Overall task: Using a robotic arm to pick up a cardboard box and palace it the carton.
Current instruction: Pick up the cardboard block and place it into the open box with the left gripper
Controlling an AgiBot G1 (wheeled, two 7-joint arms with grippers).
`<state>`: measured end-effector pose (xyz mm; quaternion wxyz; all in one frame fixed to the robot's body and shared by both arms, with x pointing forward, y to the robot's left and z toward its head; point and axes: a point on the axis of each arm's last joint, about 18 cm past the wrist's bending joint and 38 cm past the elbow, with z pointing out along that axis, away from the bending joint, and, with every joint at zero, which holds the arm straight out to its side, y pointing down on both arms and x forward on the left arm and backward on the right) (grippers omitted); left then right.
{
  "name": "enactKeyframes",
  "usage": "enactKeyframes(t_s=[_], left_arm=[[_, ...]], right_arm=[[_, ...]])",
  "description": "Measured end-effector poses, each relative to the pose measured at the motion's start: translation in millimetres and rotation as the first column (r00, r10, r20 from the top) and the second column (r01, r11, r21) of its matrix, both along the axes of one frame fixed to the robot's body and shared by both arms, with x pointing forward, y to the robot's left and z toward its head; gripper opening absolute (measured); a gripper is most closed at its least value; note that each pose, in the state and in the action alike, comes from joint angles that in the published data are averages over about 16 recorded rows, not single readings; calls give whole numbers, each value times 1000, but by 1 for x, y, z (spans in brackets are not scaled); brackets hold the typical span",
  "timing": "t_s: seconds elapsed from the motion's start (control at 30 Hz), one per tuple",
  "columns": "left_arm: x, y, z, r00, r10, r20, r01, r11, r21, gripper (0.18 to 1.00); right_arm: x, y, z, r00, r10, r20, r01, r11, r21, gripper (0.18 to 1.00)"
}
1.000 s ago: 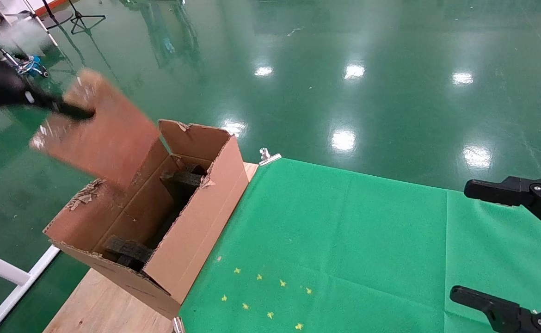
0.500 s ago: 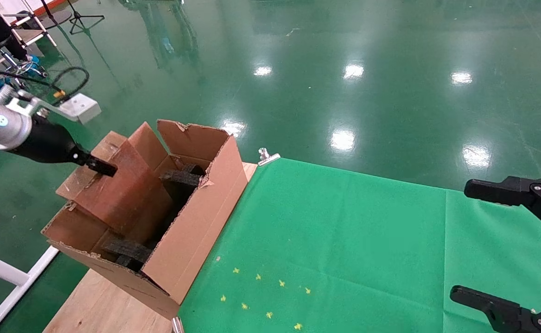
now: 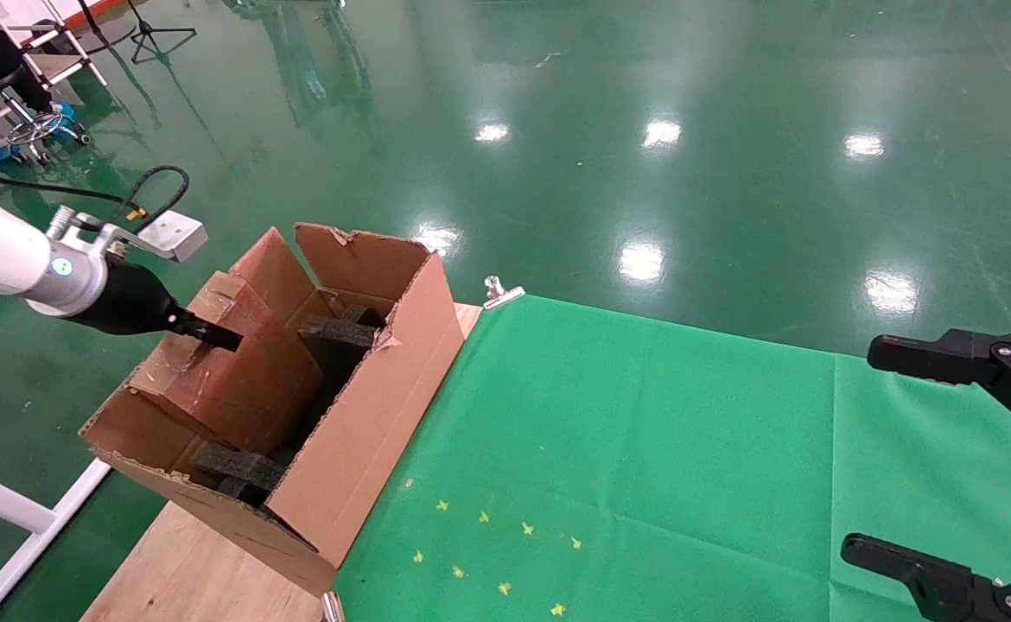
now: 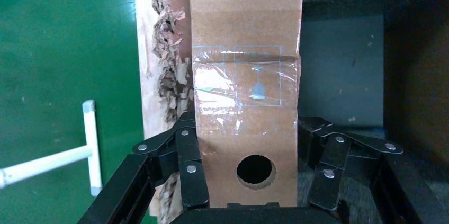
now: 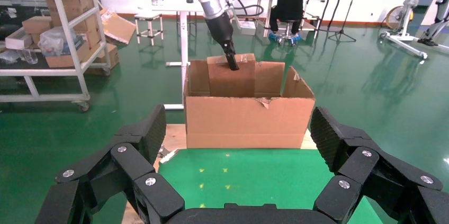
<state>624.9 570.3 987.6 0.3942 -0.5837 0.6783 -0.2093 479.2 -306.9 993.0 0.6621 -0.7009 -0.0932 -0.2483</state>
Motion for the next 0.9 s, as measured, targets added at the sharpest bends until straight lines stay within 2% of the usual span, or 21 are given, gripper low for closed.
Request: enactKeyframes(t_s=[0.3,0.67,0.9], left_arm=[[11,-3,-18,998,56,-2,-56,998,-23,344],[13,-2,-23,997,71,-6,-71,997,-23,360],[12,-2,-21,998,69,-5,-69,997,-22,420]], right_arm=[[0,0,0,1000,0,0,0,1000,0,1001],[0,0,0,1000,0,0,0,1000,0,1001],[0,0,0,1000,0,0,0,1000,0,1001]])
